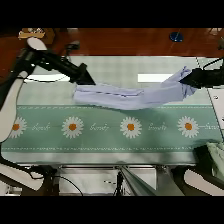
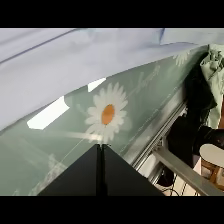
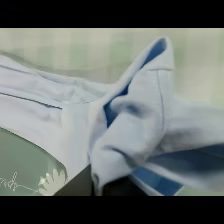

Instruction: Fold the shirts.

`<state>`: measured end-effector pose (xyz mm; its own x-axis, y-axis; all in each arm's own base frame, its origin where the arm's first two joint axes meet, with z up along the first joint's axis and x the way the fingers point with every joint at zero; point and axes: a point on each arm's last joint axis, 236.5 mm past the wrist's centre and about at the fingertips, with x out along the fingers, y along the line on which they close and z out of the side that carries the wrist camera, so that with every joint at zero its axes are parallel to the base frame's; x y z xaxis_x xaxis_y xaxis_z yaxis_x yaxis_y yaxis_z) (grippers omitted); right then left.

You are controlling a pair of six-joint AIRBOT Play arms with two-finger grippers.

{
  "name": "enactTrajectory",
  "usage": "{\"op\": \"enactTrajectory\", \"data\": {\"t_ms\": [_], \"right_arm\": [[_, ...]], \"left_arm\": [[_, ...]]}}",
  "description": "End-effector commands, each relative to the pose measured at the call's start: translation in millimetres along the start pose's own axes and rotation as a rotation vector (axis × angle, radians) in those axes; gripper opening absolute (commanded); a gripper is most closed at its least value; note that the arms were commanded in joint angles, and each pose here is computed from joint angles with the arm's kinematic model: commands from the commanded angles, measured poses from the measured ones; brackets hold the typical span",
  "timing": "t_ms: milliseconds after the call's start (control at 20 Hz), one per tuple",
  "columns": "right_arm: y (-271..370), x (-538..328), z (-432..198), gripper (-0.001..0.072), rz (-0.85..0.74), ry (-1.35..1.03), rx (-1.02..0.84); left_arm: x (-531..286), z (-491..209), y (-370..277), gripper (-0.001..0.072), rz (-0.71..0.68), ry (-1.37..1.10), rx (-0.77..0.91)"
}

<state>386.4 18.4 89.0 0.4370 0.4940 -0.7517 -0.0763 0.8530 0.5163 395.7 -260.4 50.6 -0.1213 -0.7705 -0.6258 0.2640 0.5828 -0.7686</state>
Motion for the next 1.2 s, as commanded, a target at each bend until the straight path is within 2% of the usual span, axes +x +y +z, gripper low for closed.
{"op": "enactTrajectory", "data": {"t_ms": [0,150,600,650,800,1000,1150], "right_arm": [[11,-15,-13,0.0028,-0.005,0.030,-0.006],[15,-25,-21,0.0028,-0.024,0.039,-0.019],[45,-68,-45,0.0028,-0.062,0.022,-0.061],[49,-73,-46,0.0028,-0.064,0.008,-0.066],[58,-84,-49,0.0028,-0.070,-0.017,-0.082],[58,-89,-53,0.0028,-0.090,-0.022,-0.081],[68,-80,-56,0.0028,-0.091,0.000,-0.132]], "left_arm": [[75,4,-56,0.0024,-0.018,-0.019,0.063],[138,-10,-83,0.0024,-0.019,0.010,0.116],[247,-53,-76,0.0024,-0.037,0.128,-0.010],[260,-57,-73,0.0024,-0.031,0.131,-0.073],[294,-69,-98,0.0023,-0.161,0.144,-0.183],[268,-43,-104,0.0023,-0.222,0.088,-0.144],[170,19,-98,0.0022,-0.227,-0.077,-0.050]]}}
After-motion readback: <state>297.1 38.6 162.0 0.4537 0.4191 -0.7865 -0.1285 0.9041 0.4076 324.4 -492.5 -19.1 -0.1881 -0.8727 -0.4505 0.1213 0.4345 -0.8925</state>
